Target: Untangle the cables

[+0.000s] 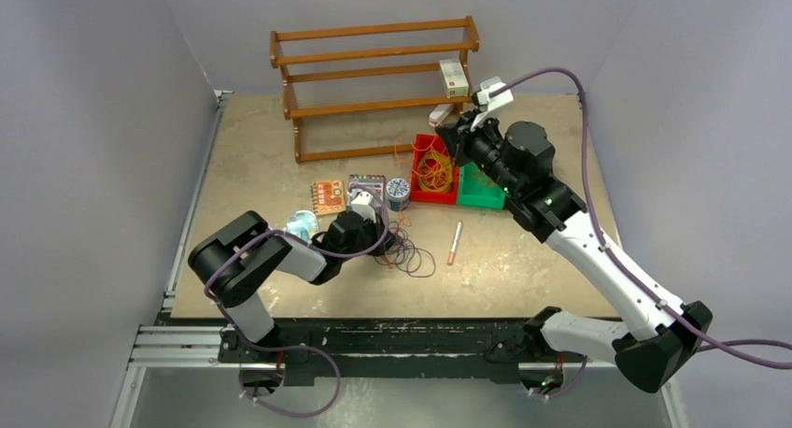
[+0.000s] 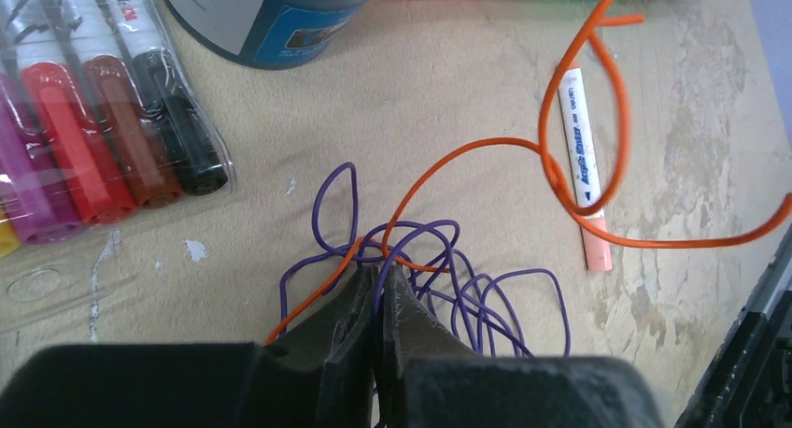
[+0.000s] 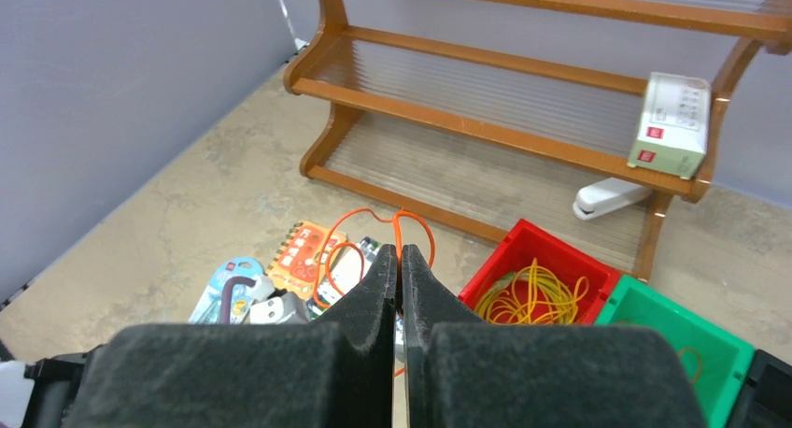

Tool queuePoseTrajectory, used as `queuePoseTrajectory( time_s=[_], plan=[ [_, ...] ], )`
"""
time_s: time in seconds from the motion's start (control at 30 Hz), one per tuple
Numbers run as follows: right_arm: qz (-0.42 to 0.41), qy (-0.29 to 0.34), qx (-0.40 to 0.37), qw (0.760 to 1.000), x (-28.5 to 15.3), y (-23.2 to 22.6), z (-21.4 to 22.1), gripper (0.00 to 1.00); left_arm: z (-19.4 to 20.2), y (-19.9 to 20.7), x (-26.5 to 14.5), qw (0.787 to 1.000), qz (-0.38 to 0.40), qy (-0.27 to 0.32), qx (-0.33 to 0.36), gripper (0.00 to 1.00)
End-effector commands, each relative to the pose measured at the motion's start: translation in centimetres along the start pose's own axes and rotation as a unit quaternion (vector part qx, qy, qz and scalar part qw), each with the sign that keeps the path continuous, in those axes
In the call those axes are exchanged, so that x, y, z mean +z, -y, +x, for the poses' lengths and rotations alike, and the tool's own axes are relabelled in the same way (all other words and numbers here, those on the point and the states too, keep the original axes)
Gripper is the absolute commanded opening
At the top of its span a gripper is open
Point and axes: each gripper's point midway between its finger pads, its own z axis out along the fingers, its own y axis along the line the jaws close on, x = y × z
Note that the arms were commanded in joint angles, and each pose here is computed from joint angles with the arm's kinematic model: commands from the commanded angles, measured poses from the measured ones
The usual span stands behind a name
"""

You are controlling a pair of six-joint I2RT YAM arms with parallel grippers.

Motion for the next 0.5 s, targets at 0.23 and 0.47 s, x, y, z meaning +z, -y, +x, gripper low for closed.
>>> queuePoseTrajectory(
  time_s=[0.23, 0.47],
  plan=[
    [0.134, 0.135, -0.05, 0.98, -5.2, 4.1, -10.7, 0.0, 1.1, -1.3, 0.5, 0.999, -0.03, -0.013, -0.005, 0.0],
    [0.22, 0.171, -0.081, 0.957, -7.6, 6.9, -13.9, 0.0, 1.5, -1.7, 0.5, 0.999, -0.037, -0.02, -0.005, 0.0]
  ],
)
